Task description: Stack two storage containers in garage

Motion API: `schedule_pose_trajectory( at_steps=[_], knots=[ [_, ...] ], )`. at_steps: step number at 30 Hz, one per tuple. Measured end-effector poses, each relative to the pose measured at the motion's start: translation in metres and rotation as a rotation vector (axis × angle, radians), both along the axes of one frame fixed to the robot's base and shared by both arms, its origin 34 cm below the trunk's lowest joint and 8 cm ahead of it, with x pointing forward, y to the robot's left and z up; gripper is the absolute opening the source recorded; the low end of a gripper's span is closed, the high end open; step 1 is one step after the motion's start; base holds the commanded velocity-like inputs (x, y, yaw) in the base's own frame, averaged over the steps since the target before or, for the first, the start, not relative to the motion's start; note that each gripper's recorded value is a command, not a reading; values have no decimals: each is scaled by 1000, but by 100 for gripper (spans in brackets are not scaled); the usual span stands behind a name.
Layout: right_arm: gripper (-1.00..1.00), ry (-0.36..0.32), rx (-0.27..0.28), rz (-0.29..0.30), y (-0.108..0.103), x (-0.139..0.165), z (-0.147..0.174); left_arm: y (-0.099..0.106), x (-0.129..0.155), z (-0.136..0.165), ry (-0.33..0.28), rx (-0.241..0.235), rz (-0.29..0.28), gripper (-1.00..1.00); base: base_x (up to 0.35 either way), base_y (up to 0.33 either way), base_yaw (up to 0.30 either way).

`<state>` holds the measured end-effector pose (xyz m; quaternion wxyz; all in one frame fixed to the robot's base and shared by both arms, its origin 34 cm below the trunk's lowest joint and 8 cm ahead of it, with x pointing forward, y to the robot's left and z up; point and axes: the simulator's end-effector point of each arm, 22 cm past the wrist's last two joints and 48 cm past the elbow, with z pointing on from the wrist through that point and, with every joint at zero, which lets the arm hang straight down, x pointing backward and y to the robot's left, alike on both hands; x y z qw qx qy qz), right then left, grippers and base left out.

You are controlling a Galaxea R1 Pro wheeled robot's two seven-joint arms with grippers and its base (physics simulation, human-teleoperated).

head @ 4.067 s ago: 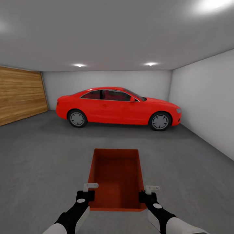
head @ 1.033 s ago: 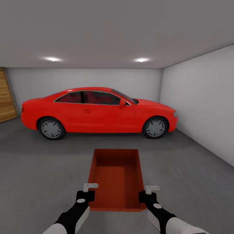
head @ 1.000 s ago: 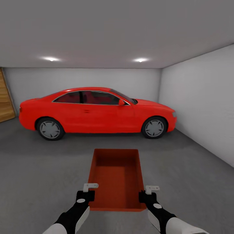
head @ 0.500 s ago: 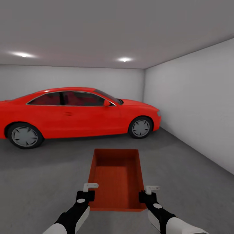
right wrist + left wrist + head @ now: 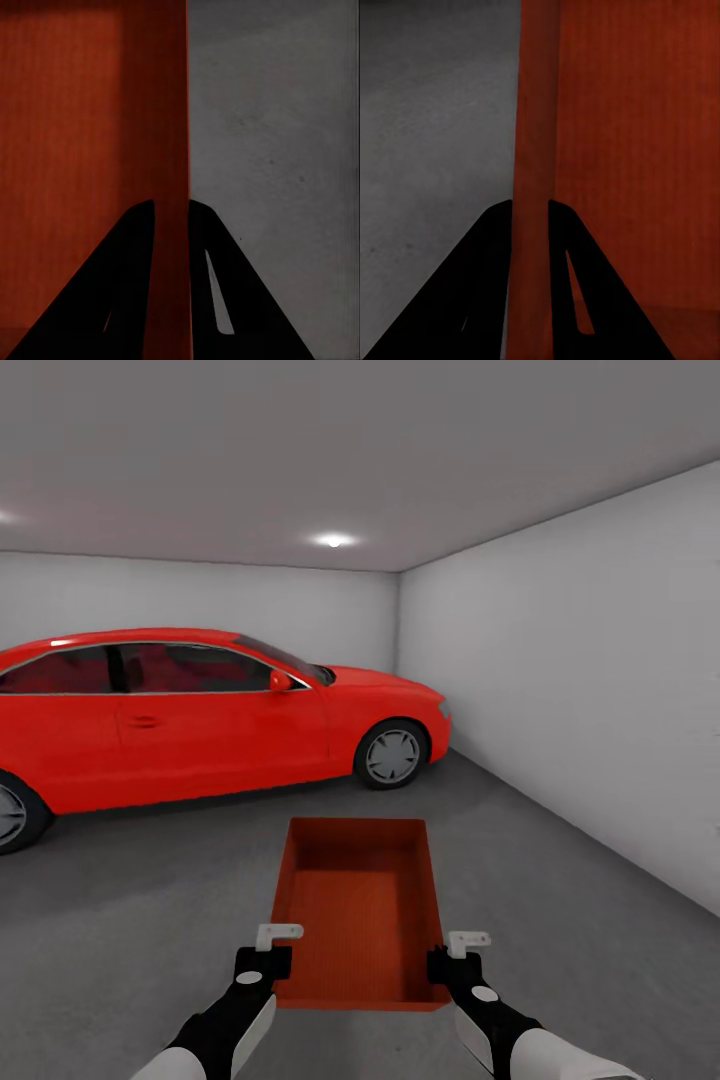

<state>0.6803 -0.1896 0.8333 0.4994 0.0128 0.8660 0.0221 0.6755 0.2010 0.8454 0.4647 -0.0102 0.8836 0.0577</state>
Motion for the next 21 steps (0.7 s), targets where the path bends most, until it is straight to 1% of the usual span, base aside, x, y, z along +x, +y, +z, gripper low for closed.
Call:
schedule_pose_trajectory(
  at_steps=[21],
  knots=[
    [-100,0,1,0,0,0,0,0,0,0,0,0,0,-100,322,0,-282]
  ],
)
